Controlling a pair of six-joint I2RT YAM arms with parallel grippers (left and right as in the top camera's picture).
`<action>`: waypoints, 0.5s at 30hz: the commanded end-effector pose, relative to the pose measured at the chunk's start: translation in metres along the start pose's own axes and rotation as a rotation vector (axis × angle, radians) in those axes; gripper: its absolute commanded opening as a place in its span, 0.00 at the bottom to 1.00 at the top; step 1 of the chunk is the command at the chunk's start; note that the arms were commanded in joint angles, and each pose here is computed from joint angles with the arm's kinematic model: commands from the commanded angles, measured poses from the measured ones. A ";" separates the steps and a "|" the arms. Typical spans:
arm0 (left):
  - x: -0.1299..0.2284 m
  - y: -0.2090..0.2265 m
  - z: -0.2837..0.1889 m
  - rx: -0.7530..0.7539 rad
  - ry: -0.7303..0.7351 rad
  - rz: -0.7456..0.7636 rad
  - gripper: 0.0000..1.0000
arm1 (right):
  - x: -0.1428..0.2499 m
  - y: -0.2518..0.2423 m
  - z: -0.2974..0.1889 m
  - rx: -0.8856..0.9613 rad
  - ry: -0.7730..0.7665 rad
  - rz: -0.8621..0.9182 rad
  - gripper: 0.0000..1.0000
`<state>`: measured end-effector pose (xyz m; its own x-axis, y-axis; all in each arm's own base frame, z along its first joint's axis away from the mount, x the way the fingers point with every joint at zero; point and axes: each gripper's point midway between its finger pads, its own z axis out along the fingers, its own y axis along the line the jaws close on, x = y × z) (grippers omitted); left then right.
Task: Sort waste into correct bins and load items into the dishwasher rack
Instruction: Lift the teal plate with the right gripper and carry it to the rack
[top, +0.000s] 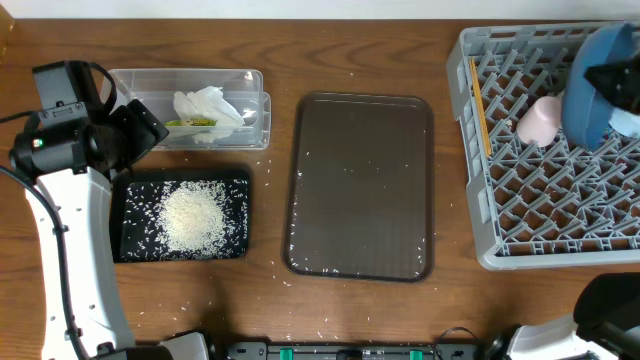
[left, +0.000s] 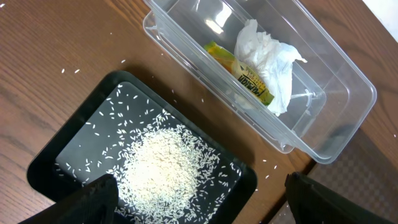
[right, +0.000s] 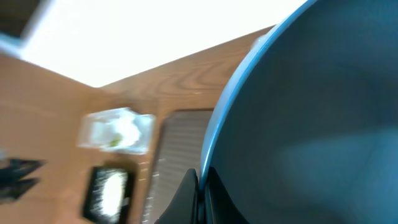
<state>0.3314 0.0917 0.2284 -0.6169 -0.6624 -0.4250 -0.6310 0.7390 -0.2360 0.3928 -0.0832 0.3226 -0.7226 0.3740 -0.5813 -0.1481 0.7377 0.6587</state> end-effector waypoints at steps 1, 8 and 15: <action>-0.004 0.000 -0.004 0.002 -0.016 -0.012 0.88 | -0.002 0.026 -0.013 -0.271 -0.076 -0.036 0.01; -0.004 0.000 -0.004 0.002 -0.016 -0.012 0.88 | 0.013 -0.005 -0.017 -0.327 -0.111 0.103 0.01; -0.004 0.000 -0.004 0.002 -0.016 -0.012 0.89 | 0.022 -0.039 -0.031 -0.282 -0.156 0.191 0.01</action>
<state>0.3314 0.0917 0.2284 -0.6169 -0.6624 -0.4250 -0.6310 0.7390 -0.2360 0.3668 -0.1148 0.2909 -0.6778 0.5628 -0.4731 -0.1734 0.5030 0.8467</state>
